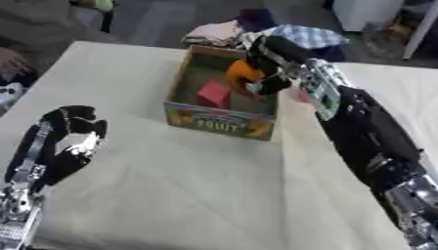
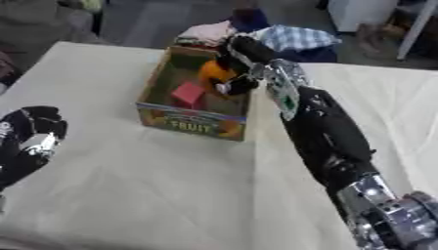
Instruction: Pick up objects on the table and place them in the box.
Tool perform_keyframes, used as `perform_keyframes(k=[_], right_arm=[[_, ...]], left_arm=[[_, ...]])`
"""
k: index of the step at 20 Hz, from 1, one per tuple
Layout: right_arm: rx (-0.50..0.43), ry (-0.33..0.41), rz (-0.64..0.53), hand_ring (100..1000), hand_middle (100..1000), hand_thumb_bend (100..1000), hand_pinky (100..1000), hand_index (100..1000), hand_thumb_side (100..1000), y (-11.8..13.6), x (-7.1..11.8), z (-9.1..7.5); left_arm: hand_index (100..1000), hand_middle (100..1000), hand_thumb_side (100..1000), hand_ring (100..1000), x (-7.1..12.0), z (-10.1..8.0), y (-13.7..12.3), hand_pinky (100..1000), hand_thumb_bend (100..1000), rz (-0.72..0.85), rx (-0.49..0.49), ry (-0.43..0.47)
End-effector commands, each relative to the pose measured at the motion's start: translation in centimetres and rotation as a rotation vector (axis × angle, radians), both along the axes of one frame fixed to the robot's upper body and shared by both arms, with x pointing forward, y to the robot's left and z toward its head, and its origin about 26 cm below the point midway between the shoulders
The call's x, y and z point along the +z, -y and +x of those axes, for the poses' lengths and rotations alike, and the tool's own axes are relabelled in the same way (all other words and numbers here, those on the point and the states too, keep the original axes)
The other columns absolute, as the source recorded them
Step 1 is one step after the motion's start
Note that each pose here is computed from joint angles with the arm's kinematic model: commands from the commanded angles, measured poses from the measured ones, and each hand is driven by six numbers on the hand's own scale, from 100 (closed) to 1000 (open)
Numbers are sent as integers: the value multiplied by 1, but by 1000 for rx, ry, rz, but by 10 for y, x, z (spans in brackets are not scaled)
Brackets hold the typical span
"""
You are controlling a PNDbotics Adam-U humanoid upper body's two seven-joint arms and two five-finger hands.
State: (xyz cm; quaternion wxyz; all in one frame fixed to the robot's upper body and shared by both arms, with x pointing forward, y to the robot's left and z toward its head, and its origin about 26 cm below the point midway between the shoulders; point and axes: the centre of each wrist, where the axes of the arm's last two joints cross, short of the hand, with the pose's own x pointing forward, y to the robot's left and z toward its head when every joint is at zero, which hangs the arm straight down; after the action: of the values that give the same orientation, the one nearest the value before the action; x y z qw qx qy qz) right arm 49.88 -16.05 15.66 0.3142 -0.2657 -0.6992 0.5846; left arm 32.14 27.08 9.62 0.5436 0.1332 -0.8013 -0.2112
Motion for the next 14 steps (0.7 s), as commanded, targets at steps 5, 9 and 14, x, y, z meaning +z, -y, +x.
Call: perform_keyframes(k=[5, 9, 14], right_arm=[[-2, -13, -94, 843, 929, 390, 783, 966, 589, -4, 7, 4], [0, 12, -63, 828, 906, 381, 775, 961, 581, 11, 26, 5], [-77, 80, -13, 807, 870, 384, 754, 941, 479, 53, 59, 7]], left_arm=[[738, 616, 466, 633, 8, 2, 2, 689, 336, 0, -12, 27], [738, 616, 466, 633, 7, 1, -1, 689, 336, 2, 0, 22], [738, 617, 467, 634, 5, 0, -5, 689, 337, 9, 16, 18]])
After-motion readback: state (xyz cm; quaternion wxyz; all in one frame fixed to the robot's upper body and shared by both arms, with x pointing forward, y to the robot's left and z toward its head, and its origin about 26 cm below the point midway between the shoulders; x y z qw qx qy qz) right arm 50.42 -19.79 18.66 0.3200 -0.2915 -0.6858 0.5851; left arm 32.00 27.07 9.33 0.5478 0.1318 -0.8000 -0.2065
